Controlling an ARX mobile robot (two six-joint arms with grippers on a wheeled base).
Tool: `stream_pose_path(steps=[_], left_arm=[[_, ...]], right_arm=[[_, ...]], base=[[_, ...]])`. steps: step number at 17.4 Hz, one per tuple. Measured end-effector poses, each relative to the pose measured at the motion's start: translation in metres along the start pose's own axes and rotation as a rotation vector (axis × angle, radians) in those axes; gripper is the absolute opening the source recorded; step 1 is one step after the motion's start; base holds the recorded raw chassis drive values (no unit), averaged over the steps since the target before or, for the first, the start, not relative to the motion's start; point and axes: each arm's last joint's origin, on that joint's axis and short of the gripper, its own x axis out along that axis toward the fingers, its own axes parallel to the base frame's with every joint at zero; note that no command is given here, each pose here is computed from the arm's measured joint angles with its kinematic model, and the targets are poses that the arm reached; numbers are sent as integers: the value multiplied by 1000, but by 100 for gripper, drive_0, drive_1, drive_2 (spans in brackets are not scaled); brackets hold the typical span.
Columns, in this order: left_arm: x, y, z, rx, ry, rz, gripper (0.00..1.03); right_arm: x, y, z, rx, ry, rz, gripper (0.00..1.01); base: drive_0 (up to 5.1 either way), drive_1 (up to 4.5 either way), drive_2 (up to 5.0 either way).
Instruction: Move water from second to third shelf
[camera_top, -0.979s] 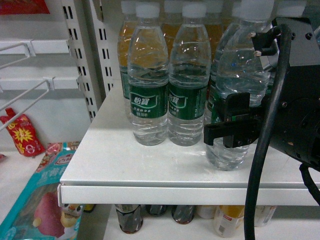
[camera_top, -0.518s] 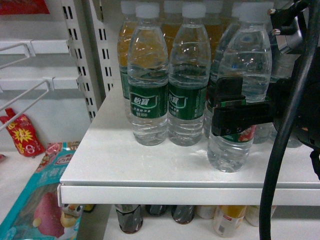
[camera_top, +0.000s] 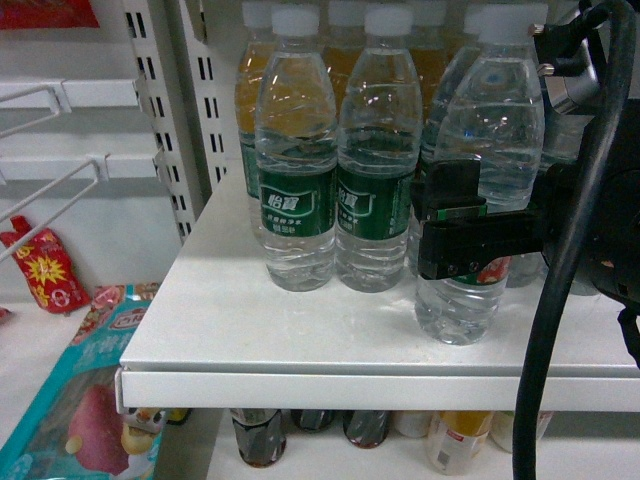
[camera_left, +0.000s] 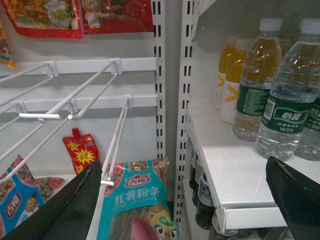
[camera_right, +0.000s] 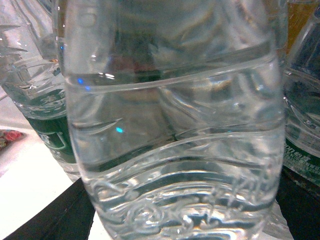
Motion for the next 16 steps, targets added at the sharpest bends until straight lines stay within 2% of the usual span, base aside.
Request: stream_pose_path(steps=[5,9,13,16], left_arm=[[0,0,0,0,0,0,98],[0,0,0,0,0,0,98],[0,0,0,0,0,0,98],[0,0,0,0,0,0,98]], right_arm=[[-14,2,3,15,-1,22,98],[-35,3,7,15,-2,43,98],[-68,4,18,14,-32,80,98],[-97,2,23,15,-60,80,98]], base=[[0,0,0],[0,0,0],[0,0,0],[0,0,0]])
